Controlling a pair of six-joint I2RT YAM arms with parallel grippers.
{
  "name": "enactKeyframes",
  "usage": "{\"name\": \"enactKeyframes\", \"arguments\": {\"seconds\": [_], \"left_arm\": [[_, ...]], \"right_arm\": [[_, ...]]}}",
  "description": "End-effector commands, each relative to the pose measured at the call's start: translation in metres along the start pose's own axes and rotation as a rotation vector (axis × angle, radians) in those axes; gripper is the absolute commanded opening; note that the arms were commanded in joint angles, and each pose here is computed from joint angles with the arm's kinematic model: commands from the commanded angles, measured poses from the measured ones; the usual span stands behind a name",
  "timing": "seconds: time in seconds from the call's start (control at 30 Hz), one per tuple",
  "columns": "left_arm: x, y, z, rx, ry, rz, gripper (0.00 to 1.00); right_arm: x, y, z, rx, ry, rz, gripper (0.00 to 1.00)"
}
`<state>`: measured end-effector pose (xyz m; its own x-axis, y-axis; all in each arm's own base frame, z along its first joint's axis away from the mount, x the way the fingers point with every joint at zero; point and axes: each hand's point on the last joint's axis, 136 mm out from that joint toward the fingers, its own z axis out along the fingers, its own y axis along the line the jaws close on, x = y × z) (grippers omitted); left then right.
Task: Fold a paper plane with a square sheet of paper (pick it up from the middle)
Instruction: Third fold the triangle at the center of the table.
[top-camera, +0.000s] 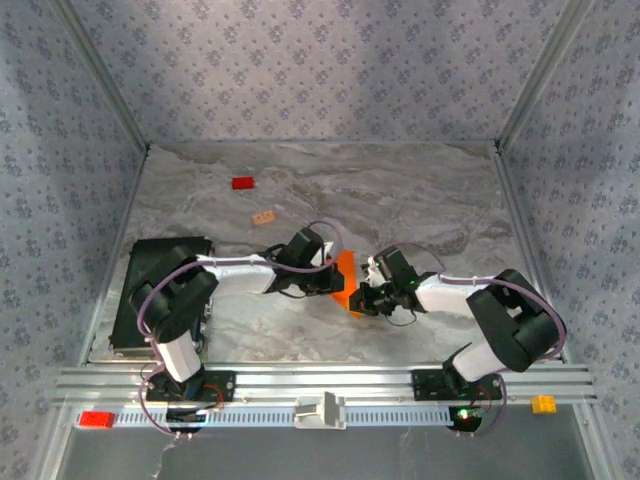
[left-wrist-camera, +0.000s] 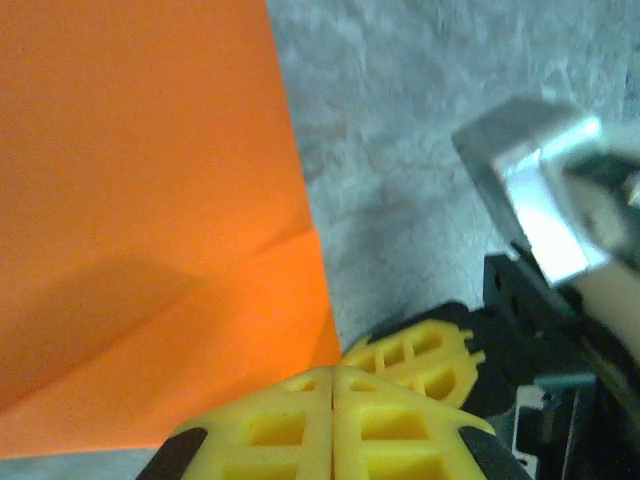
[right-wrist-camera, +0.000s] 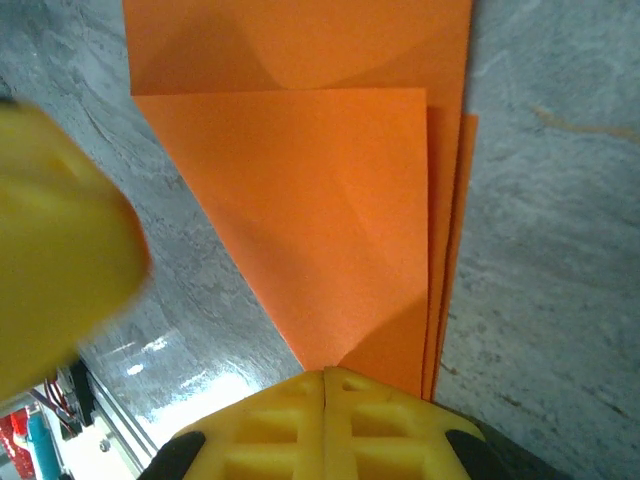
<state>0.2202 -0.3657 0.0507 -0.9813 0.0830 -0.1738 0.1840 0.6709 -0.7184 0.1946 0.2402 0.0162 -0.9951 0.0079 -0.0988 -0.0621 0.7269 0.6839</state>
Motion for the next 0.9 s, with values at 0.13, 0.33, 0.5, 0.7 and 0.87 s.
{"name": "enactKeyframes", "arguments": {"seconds": [0.13, 0.33, 0.5, 0.7, 0.87], "left_arm": [[0.02, 0.046, 0.011, -0.066, 0.054, -0.074, 0.06], [0.007, 0.062, 0.003, -0.089, 0.024, -0.094, 0.06], [-0.006, 0.061, -0.008, -0.081, -0.01, -0.11, 0.06], [-0.023, 0.059, -0.02, -0.07, -0.061, -0.143, 0.06], [-0.032, 0.033, -0.031, -0.045, -0.092, -0.09, 0.07]], "right_arm": [[0.015, -0.043, 0.004, 0.151, 0.023, 0.092, 0.01], [0.018, -0.047, 0.003, 0.164, 0.031, 0.103, 0.01], [0.019, -0.049, 0.001, 0.17, 0.032, 0.097, 0.0], [0.021, -0.05, 0.001, 0.167, 0.039, 0.096, 0.0], [0.02, -0.048, 0.0, 0.161, 0.033, 0.088, 0.0]]}}
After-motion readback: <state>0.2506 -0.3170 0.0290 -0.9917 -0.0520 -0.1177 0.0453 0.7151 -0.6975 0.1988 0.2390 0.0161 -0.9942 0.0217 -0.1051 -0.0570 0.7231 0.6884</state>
